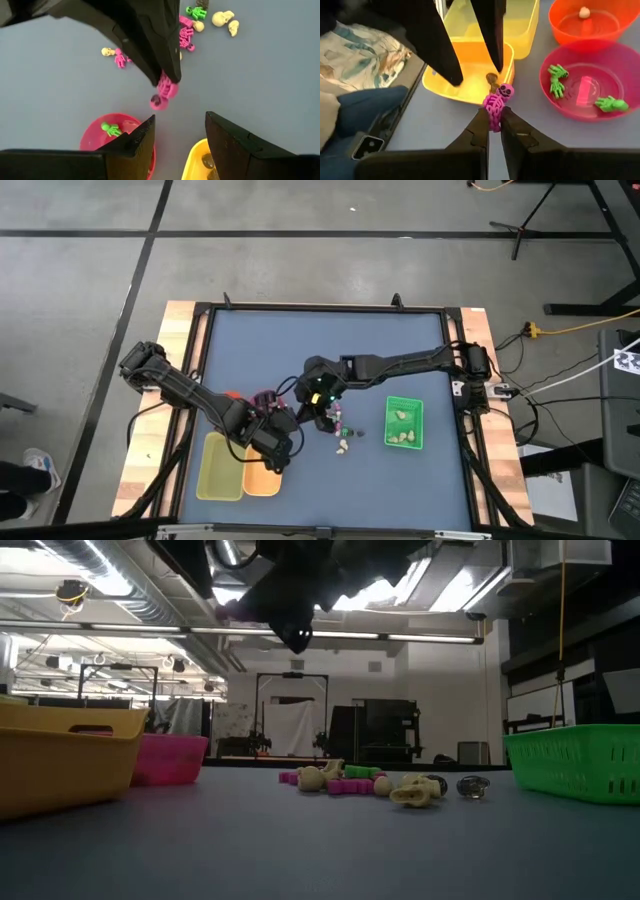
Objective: Sort Halloween decoration
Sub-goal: Put the pink skeleton toy into the light yellow bin
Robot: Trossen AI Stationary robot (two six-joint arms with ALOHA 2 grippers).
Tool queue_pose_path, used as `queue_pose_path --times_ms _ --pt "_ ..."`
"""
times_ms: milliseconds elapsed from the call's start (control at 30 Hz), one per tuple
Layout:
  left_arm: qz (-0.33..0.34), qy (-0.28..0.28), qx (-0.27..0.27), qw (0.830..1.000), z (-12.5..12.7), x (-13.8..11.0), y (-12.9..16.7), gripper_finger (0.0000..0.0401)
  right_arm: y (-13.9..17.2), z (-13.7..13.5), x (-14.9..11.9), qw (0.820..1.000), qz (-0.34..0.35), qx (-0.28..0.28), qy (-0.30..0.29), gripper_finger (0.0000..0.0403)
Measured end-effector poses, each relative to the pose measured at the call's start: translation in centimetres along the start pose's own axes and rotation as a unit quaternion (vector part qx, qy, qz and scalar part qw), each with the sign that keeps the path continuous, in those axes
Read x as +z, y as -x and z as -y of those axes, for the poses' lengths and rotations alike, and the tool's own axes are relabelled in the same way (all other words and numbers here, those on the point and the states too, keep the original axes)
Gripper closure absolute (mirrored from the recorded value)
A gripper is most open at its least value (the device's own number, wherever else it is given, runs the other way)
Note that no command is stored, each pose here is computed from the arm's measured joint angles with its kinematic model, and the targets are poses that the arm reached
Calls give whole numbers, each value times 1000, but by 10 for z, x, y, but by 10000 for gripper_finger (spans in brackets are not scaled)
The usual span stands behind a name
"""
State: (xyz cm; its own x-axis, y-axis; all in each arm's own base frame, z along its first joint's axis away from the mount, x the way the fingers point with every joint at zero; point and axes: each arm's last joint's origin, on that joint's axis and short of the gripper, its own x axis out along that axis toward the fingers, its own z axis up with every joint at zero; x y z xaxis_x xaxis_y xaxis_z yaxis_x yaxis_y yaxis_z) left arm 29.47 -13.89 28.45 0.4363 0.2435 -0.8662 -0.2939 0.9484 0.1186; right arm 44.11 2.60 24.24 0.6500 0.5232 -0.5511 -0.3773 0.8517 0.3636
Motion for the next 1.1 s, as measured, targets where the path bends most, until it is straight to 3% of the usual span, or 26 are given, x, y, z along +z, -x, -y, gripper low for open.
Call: queue_pose_path --times_ms 700,1100 --pt "16 -4 20 1000 -2 2 -1 246 1 -3 10 998 44 39 20 375" --pt "14 -5 22 1000 -2 1 -1 327 1 -3 10 998 43 39 19 375"
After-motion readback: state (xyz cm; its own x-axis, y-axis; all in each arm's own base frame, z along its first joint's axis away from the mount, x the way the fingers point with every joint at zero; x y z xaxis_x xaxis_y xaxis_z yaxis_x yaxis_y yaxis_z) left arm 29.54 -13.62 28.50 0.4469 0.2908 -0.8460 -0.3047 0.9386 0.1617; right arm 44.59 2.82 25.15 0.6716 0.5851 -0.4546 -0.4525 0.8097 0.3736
